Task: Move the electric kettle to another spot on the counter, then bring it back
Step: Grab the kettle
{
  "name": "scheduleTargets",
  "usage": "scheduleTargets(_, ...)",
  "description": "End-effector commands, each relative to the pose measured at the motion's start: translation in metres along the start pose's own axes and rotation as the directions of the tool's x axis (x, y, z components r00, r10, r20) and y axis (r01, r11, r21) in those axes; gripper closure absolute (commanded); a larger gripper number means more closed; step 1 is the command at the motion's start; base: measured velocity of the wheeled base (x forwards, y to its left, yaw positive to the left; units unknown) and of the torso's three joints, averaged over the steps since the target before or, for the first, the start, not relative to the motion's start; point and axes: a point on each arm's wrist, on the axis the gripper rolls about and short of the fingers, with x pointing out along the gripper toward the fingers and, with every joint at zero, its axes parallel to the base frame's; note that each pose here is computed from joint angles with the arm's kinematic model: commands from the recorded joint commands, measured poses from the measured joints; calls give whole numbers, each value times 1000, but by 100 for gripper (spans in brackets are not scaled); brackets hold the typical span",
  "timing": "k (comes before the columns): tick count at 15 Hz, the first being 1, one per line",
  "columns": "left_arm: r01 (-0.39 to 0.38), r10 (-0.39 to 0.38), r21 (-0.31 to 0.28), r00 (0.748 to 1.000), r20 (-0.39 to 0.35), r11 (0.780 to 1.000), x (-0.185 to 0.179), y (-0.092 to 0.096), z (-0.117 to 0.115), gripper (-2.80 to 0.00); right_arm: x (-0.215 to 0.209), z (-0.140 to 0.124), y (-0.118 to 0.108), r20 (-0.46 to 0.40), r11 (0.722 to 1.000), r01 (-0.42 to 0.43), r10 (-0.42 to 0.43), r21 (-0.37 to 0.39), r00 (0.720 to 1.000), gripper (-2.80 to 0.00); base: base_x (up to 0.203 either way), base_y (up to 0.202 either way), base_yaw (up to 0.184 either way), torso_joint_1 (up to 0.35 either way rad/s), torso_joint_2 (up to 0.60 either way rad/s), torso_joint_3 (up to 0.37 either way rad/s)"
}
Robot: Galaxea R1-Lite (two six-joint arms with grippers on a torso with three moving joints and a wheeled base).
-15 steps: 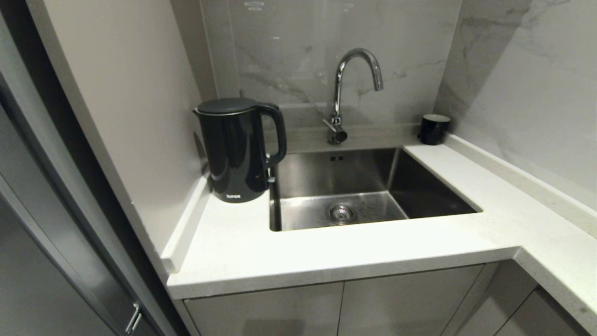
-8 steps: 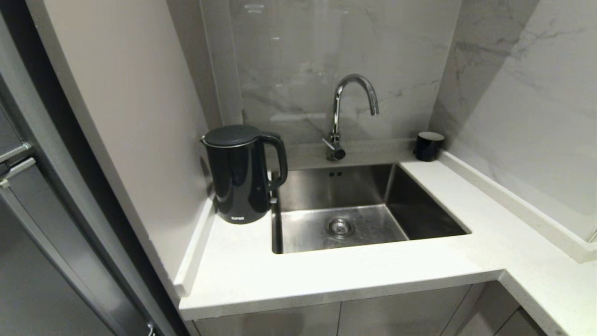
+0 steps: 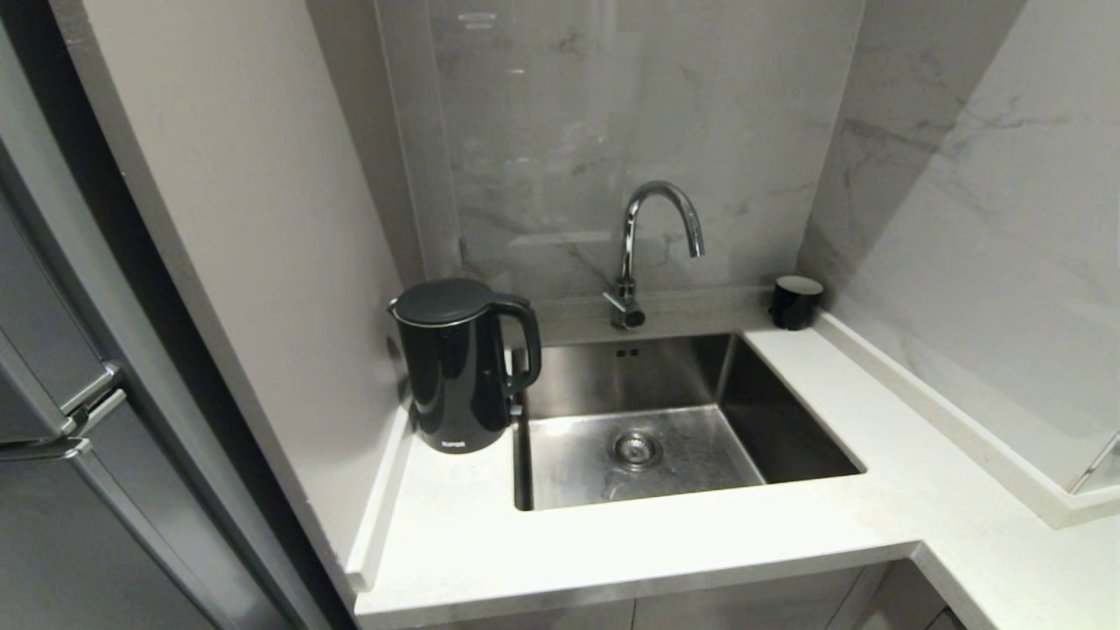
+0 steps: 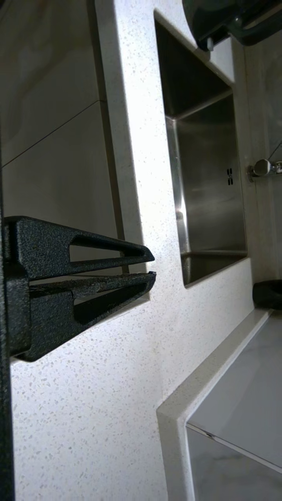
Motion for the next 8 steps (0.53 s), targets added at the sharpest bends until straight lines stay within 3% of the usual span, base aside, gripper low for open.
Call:
scheduleTargets(1, 1, -1, 0, 1000, -1, 1000, 0, 0, 0, 0, 0, 0, 0, -1, 1000, 0, 0, 0, 1000, 0, 0, 0, 0, 144, -359, -217)
scheduleTargets(8, -1, 1, 0, 1000, -1, 1000, 0, 0, 0, 0, 0, 0, 0, -1, 1000, 0, 0, 0, 1000, 0, 0, 0, 0, 139, -346, -209)
